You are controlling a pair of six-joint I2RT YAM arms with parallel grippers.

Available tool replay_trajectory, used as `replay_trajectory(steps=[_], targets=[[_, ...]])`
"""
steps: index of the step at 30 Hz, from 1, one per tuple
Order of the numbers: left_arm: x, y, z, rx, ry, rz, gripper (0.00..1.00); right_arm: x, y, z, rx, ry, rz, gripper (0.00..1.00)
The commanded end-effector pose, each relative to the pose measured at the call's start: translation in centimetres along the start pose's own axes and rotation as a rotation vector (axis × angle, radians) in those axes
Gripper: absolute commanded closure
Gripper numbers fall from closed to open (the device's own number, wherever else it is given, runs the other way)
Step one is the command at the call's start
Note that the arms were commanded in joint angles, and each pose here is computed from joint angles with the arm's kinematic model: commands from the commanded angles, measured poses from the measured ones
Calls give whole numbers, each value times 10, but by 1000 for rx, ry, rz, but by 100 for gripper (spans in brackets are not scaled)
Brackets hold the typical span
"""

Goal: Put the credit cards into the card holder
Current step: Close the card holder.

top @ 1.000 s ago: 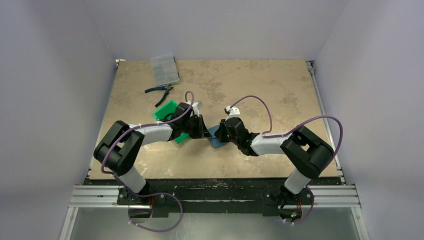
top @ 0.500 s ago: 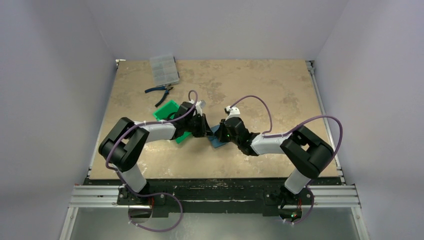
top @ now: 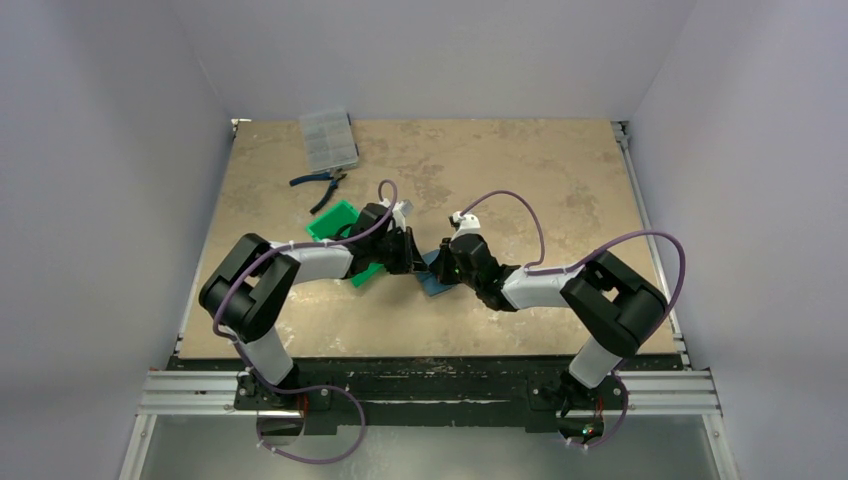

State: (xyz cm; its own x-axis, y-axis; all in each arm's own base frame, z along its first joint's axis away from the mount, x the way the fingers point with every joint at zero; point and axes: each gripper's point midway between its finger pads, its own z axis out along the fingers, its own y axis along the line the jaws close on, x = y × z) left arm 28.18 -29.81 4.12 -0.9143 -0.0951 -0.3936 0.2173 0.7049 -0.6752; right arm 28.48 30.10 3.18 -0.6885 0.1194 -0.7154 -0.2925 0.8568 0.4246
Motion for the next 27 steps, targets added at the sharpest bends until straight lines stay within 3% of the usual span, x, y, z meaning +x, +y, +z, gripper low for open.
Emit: replay_trajectory(steps=[1, 17, 22, 27], targets=[[14, 16, 13, -71, 19, 58, 100, 98, -37, -20, 81, 349, -50, 100], [68, 62, 7, -299, 132, 160, 100, 95, -7, -31, -79, 430, 22, 100], [78, 66, 4, -324, 146, 166, 100, 68, -7, -33, -101, 401, 60, 100], [91, 77, -3, -378, 180, 177, 100, 37, -3, -36, -151, 371, 101, 92]])
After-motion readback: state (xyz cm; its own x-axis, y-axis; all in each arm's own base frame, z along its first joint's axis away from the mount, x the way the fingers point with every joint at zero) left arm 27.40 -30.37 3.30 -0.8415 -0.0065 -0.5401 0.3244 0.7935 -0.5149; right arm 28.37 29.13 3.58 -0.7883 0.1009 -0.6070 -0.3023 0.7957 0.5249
